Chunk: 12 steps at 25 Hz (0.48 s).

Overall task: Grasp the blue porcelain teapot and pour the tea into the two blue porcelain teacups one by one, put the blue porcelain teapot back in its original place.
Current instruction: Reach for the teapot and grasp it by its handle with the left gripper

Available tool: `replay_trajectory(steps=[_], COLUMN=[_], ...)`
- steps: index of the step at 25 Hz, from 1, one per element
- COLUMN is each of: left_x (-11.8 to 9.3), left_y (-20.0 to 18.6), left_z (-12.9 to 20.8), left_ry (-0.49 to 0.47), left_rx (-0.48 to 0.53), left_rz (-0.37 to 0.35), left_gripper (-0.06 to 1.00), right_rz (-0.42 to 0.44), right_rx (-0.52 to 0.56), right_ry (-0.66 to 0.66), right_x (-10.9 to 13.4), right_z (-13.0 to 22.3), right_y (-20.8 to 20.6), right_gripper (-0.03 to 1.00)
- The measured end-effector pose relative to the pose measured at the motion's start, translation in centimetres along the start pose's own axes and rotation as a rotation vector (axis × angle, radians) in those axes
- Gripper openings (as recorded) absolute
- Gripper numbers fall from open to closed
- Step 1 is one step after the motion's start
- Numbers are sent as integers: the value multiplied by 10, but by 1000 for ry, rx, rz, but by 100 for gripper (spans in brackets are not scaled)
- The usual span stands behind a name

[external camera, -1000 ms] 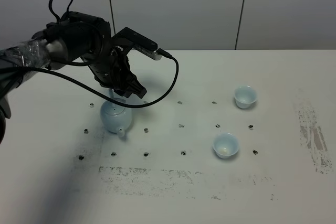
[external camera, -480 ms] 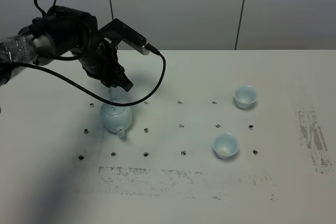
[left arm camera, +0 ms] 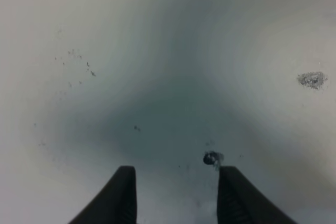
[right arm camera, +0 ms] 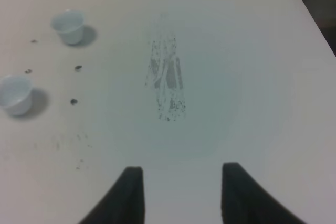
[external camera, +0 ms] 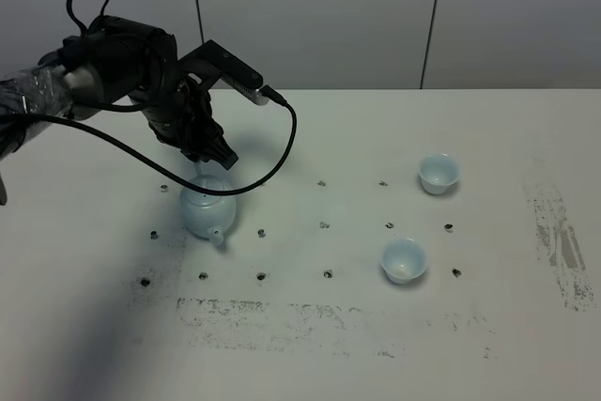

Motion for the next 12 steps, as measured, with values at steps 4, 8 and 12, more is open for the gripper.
replay_trajectory(steps=[4, 8, 12], left_x=[-1, 2, 8], left_y=[4, 10, 11], left_z=[6, 20, 25], left_ry=[8, 26, 27], left_rx=[18, 60, 72], left_rz=[4, 11, 7], left_gripper=[42, 42, 42], right_rz=[0, 0, 0], right_rx=[0, 0, 0], right_ry=[-1, -1, -1], right_x=[0, 0, 0], right_z=[0, 0, 0], right_y=[0, 0, 0], right_gripper=[36, 36, 36])
Point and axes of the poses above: a point on each arm's last joint axis where the gripper is mounted, y pointing out along that axis toward the gripper, x along the wrist's bending axis when the last joint is at zero, z = x × y, the point moved 9 cm from there along y, pointing out along that axis toward the gripper, and after that the axes turned 14 degrees about -y, right-handed, at the moved point
